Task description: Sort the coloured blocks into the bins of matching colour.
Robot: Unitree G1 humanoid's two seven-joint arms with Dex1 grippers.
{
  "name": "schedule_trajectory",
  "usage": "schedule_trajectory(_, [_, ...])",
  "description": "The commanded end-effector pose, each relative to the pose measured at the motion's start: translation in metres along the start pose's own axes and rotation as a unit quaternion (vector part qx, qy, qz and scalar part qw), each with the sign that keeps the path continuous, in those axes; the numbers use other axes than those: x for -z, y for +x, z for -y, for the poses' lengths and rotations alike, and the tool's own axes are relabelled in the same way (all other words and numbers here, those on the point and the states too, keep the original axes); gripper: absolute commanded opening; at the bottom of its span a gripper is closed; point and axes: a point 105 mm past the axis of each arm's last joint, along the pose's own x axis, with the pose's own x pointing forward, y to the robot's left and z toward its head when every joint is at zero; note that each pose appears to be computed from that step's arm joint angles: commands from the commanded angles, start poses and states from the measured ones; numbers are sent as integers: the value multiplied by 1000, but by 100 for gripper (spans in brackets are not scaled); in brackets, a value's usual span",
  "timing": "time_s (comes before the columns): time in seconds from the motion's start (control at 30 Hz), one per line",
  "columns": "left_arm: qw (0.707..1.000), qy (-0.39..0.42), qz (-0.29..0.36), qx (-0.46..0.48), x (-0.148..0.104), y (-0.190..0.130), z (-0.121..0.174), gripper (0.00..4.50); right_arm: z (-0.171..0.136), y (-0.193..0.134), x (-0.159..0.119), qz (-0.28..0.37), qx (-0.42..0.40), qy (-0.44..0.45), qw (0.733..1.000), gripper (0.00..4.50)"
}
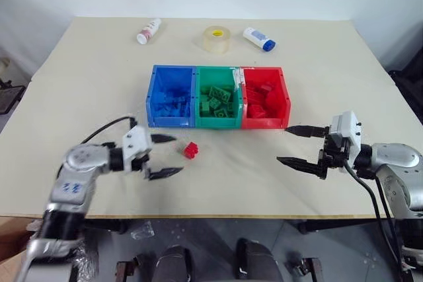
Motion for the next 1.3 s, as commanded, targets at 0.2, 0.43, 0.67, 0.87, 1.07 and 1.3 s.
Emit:
schedule_trajectory(0.2, [997,-19,-22,-71,8,-52,-2,448,0,0,-1,-12,-44,-21,999,450])
schedule_trajectory(0.43, [996,-24,-19,-84,9,-57,0,448,-2,2,-1,-13,-63,-19,998,450])
schedule_trajectory(0.67, [997,-10,-4,-79,2,-41,-4,448,-4,2,0,-15,-64,-20,998,450])
schedule_trajectory(0.87, [998,20,36,-45,-11,11,-10,448,-6,4,0,-12,-58,-19,998,450])
schedule_trajectory(1.07, [998,32,36,-33,-5,57,-18,448,-12,1,-1,0,-53,-18,998,450])
schedule_trajectory(1.3, [998,35,52,-7,-7,79,-23,408,-19,-4,1,-1,-27,-14,1000,450])
